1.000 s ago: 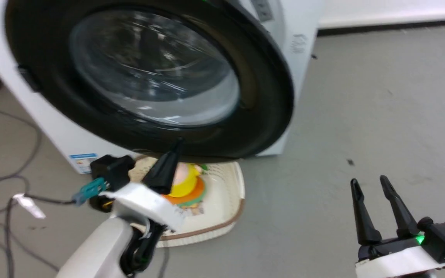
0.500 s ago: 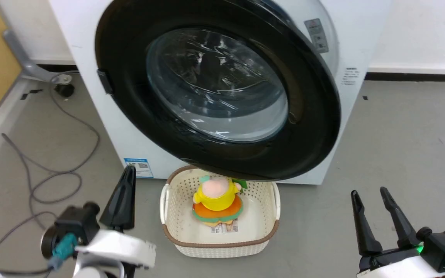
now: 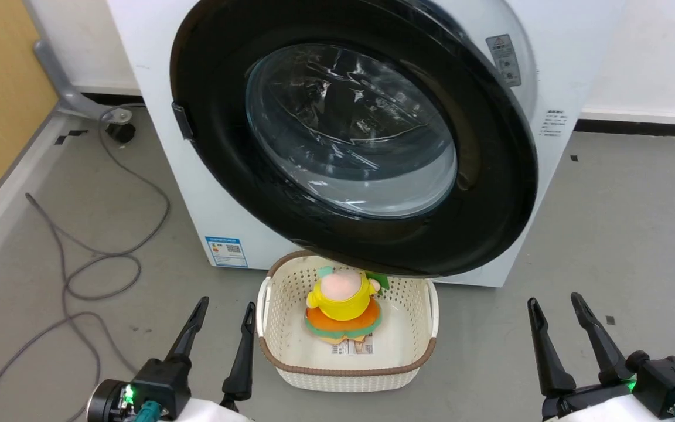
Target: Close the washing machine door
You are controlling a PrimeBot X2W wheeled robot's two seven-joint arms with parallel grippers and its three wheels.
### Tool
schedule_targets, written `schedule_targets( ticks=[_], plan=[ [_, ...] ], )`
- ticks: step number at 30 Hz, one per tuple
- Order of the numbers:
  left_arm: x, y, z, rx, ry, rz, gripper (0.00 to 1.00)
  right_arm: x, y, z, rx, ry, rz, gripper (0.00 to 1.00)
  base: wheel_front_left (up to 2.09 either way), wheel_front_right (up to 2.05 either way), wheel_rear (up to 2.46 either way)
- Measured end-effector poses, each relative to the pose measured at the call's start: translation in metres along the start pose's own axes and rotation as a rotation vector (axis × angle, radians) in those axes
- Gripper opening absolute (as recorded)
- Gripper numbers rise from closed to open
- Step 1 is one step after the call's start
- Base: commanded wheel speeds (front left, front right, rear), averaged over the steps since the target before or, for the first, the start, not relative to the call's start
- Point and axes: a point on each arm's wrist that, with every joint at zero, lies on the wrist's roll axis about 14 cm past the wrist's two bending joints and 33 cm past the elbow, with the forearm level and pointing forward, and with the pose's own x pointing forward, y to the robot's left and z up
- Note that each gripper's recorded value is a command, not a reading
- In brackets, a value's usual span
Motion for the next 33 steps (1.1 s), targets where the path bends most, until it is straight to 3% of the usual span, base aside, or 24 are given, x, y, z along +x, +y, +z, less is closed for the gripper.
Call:
schedule_targets(
  ticks=[2,3,4,5,12,20,33],
  plan=[
    [-0.002,0.001,-0.002,0.007,0.005,0.004,1.0,0.002,0.001,-0.002,0.001,0.005,0.007,1.0,0.0,0.0,0.0],
    [-0.002,0.001,-0.003,0.008,0.007,0.008,1.0,0.003,0.002,-0.003,0.003,0.009,0.012,0.71,0.0,0.0,0.0],
    [-0.003,0.002,-0.004,0.008,0.01,0.011,1.0,0.004,0.003,-0.004,0.004,0.013,0.017,0.23,0.0,0.0,0.0],
    [-0.003,0.002,-0.005,0.013,0.013,0.014,1.0,0.005,0.005,-0.005,0.012,0.014,0.026,0.0,0.0,0.0,0.0],
    [-0.002,0.008,-0.015,0.018,0.036,0.05,1.0,0.028,0.026,-0.013,-0.004,0.043,0.152,0.0,0.0,0.0,0.0],
    [0.014,0.015,-0.022,0.013,0.048,0.075,1.0,0.089,0.037,-0.016,-0.084,0.082,0.311,0.0,0.0,0.0,0.0],
    [0.03,0.03,-0.038,0.003,0.077,0.131,1.0,0.181,-0.01,-0.046,-0.097,0.206,0.27,0.0,0.0,0.0,0.0]
  ],
)
